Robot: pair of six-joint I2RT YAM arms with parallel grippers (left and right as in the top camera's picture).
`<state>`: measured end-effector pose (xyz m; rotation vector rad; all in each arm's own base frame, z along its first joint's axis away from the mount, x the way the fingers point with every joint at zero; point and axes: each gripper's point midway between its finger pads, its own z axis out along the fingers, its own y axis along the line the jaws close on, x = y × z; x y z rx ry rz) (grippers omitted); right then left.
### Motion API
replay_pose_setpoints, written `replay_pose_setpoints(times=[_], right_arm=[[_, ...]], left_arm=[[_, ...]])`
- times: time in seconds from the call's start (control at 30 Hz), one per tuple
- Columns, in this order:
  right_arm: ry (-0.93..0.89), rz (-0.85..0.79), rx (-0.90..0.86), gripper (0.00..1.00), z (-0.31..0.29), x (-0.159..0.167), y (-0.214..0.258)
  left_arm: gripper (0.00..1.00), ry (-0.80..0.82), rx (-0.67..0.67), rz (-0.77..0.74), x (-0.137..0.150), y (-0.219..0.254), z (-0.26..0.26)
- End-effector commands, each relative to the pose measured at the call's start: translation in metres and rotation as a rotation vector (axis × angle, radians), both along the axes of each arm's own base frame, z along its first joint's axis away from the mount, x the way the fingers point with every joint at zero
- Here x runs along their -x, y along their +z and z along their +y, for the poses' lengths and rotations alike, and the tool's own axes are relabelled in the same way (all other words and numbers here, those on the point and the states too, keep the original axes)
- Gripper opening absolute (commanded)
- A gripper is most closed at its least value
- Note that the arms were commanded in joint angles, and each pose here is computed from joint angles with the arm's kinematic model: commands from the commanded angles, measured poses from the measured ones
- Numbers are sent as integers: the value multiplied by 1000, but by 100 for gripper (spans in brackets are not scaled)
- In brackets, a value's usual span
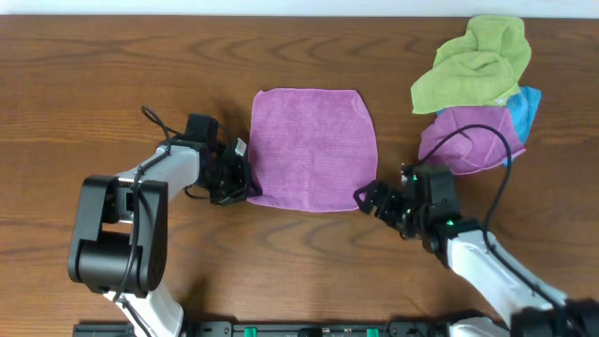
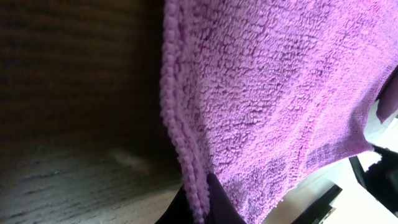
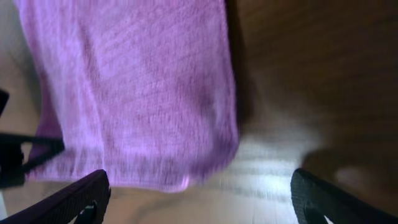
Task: Fold the cloth
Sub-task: 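Fold the near half of the purple cloth up over the far half with both grippers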
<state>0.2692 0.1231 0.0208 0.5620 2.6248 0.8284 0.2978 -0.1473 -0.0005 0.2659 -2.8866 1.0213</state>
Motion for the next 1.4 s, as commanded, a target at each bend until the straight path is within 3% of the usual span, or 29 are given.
replay_pose_setpoints(times=[0.0, 0.3, 0.4, 0.43, 0.5, 0.77, 0.93, 1.13, 1.37], right_arm=[[-65, 59, -12, 91, -4, -1, -16], [-59, 78, -51, 76, 8, -7, -31], [-54, 73, -29, 44, 10, -6, -33], [-54, 71, -20, 25, 10, -6, -33], [-34, 59, -11, 1, 10, -6, -33], [110, -46, -33, 1, 22, -4, -7], [146, -30, -13, 1, 18, 17, 9], [163, -133, -19, 1, 18, 16, 38], [107, -293, 18, 1, 12, -16, 59]], left_arm=[[6, -21, 4, -9, -1, 0, -1], [6, -32, 27, 10, 4, 2, -4], [6, -32, 27, 10, 4, 2, -4], [6, -32, 26, 12, 4, 2, -4], [6, -37, 26, 16, 6, 2, -4], [6, -140, 18, 72, 37, 7, 1], [6, -169, -20, 55, 47, 25, 7], [6, -60, -75, -72, 27, 64, 14], [6, 103, -98, -189, -7, 87, 19]])
